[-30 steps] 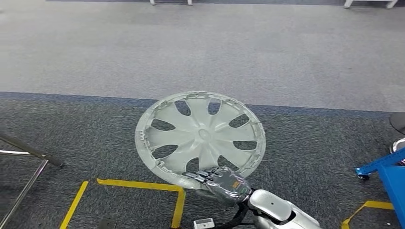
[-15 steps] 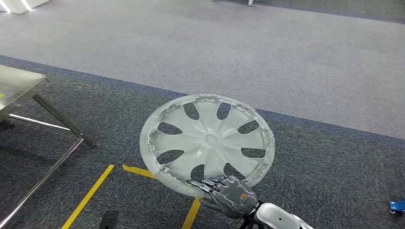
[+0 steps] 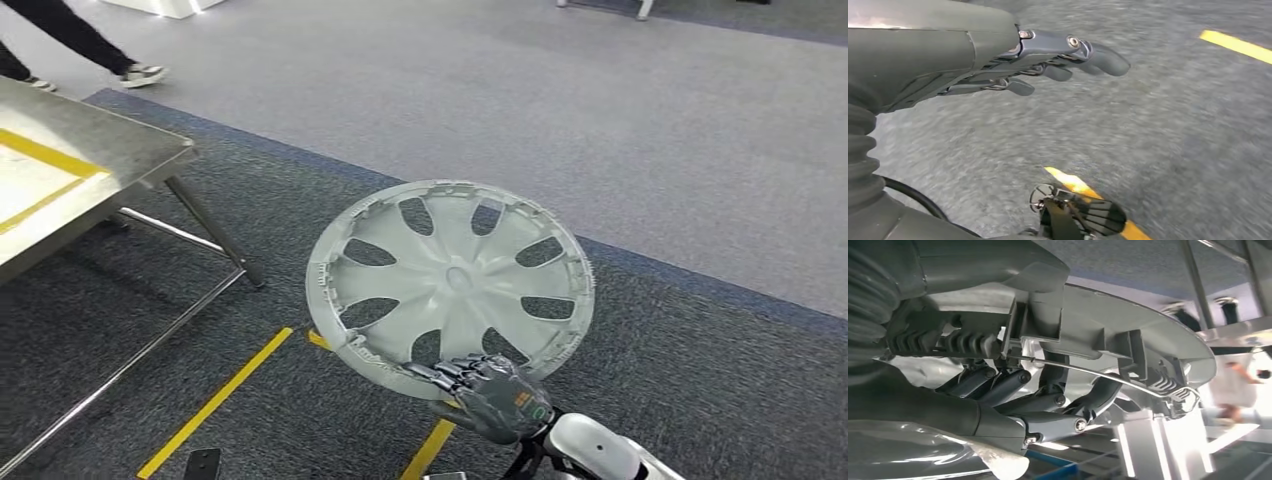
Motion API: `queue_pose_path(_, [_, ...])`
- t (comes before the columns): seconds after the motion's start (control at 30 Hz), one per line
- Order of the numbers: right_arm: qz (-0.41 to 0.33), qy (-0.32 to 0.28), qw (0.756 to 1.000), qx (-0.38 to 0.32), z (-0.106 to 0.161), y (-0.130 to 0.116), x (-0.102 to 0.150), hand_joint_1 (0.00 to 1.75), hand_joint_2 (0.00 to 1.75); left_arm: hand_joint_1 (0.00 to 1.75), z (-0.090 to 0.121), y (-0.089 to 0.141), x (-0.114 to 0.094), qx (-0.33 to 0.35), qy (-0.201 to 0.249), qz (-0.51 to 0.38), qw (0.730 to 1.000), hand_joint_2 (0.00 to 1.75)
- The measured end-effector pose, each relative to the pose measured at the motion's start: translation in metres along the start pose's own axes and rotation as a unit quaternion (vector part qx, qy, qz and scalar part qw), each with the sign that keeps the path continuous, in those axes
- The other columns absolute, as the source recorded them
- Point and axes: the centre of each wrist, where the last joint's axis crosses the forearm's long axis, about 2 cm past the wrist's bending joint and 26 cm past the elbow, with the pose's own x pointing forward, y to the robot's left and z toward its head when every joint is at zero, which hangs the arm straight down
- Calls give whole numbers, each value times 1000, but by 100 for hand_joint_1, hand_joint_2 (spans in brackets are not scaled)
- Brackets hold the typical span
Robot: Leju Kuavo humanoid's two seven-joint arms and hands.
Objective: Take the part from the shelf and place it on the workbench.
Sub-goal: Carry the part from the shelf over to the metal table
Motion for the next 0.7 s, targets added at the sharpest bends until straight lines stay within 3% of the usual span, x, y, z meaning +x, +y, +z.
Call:
queue_pose_path(0.13, [8,3,1000,-5,0,-1,-3,175,175,0,2,3,-7,23,57,3,998,175])
queue_pose_path(0.23, [12,5,1000,-10,0,-3,-5,175,175,0,3,4,-9,36,72,7,997,175])
queue_pose_path(0.7, [4,-19,999,-26,-19,-10,-23,175,175,0,8,0,-16,66,38,89,993,175])
